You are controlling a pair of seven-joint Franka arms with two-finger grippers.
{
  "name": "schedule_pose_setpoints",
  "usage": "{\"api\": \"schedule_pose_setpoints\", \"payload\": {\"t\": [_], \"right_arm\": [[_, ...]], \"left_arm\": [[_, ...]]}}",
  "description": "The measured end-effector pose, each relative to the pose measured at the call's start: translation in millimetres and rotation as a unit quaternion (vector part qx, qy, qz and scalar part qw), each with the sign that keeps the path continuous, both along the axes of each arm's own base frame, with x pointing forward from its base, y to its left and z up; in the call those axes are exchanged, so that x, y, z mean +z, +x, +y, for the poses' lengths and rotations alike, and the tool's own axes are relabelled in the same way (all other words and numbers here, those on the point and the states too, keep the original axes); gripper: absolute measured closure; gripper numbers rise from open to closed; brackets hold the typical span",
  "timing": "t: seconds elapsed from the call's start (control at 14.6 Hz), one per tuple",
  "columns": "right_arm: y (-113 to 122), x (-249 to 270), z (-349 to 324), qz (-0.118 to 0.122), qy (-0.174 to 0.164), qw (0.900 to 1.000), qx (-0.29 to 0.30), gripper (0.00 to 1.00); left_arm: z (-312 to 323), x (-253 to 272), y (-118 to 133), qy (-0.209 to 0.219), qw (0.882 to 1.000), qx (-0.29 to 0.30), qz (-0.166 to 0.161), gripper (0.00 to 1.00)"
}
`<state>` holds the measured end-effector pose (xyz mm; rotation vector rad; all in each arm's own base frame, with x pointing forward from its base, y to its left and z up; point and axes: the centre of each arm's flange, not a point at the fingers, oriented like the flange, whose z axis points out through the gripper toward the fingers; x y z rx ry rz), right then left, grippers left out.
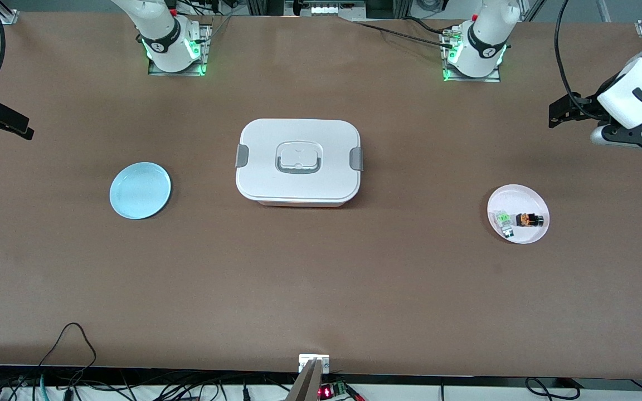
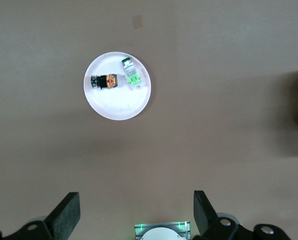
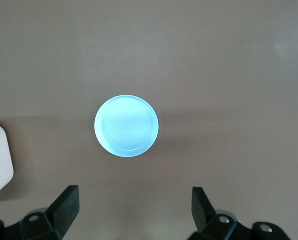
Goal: Transfer orange switch to right arm and place
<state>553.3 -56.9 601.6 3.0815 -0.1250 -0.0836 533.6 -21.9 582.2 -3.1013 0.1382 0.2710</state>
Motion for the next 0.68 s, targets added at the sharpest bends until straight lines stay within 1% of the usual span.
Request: {"api": "schedule_pose_setpoints", "payload": {"t": [0.07,0.27,0.41,0.55,0.68], "right_arm": [[0,0,0,0.000,0.000,1.000,0.000,0.00],[0,0,0,0.000,0.000,1.000,0.000,0.00],[0,0,0,0.000,0.000,1.000,0.000,0.00],[0,0,0,0.000,0.000,1.000,0.000,0.00],[0,0,0,0.001,0.000,1.000,0.000,0.00]], "left_arm": [[2,-7,2,0.000,1.000,0.002,0.012,0.00],[1,-28,5,0.002,0.997,0.002,0.083,0.00],[0,-39,14,0.002,0.994,0.002,0.113,0.00],[2,-55,28,0.002,0.991,0.004,0.131,0.00],[5,-65,39,0.002,0.991,0.005,0.137,0.00]]}}
